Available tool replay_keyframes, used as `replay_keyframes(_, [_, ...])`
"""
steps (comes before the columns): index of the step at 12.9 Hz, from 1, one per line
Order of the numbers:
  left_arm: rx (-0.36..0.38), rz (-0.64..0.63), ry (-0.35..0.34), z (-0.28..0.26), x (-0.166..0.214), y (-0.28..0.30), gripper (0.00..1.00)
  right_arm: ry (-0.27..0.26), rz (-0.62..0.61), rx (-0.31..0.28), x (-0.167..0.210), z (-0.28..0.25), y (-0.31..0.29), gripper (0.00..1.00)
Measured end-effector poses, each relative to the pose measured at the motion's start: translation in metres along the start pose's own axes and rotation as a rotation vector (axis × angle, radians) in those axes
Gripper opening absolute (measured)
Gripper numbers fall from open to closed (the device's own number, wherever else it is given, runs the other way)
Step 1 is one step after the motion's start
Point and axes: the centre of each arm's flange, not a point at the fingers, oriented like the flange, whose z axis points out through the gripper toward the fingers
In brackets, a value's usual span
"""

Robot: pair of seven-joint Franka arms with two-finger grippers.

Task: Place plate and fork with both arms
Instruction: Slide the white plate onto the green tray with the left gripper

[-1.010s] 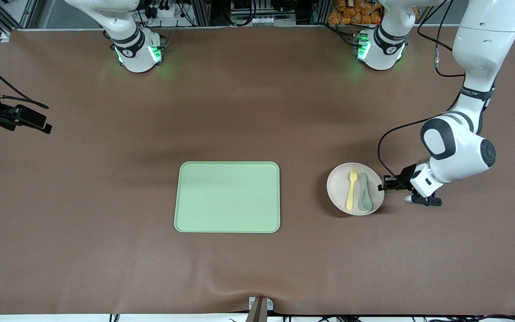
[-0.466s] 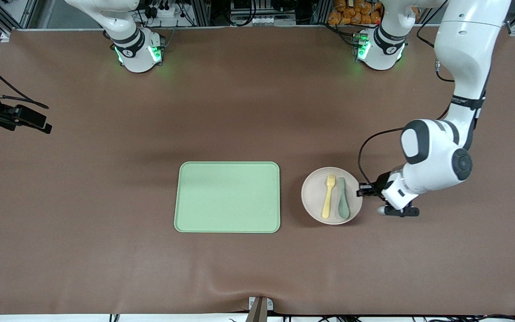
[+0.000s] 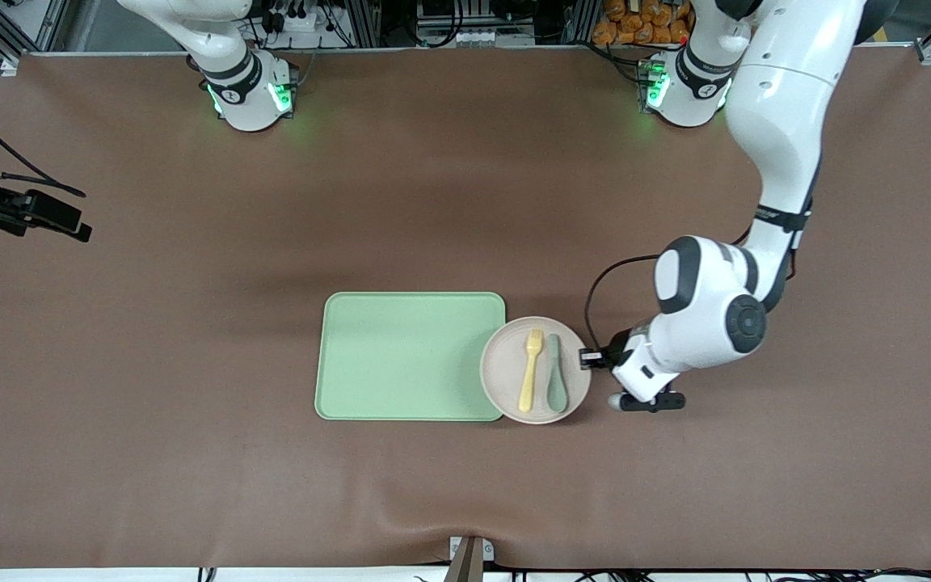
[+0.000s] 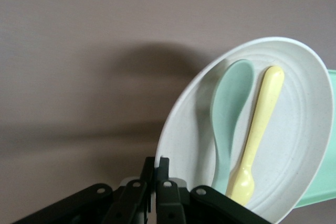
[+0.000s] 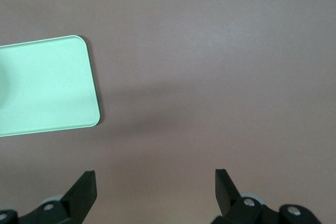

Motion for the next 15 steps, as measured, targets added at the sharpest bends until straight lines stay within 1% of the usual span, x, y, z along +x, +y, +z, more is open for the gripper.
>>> replay_keyframes(3, [-0.001,-0.041,-0.02,0.035,-0.019,0.057,0.04,0.0,-0.001,0.001,0.0,0.0,0.0,1.0])
replay_keyframes(6, [0.001,-0.054,-0.022,0.065,-0.034,0.085,0.04,0.0,-0.005,0.001,0.0,0.0,0.0,1.0])
replay_keyframes(9, [-0.001,-0.048,-0.007,0.085,-0.043,0.096,0.04,0.0,-0.006,0.002,0.0,0.0,0.0,1.0])
replay_keyframes(15, [0.008,-0.035,-0.016,0.111,-0.054,0.101,0.04,-0.001,-0.015,0.002,0.0,0.0,0.003,1.0])
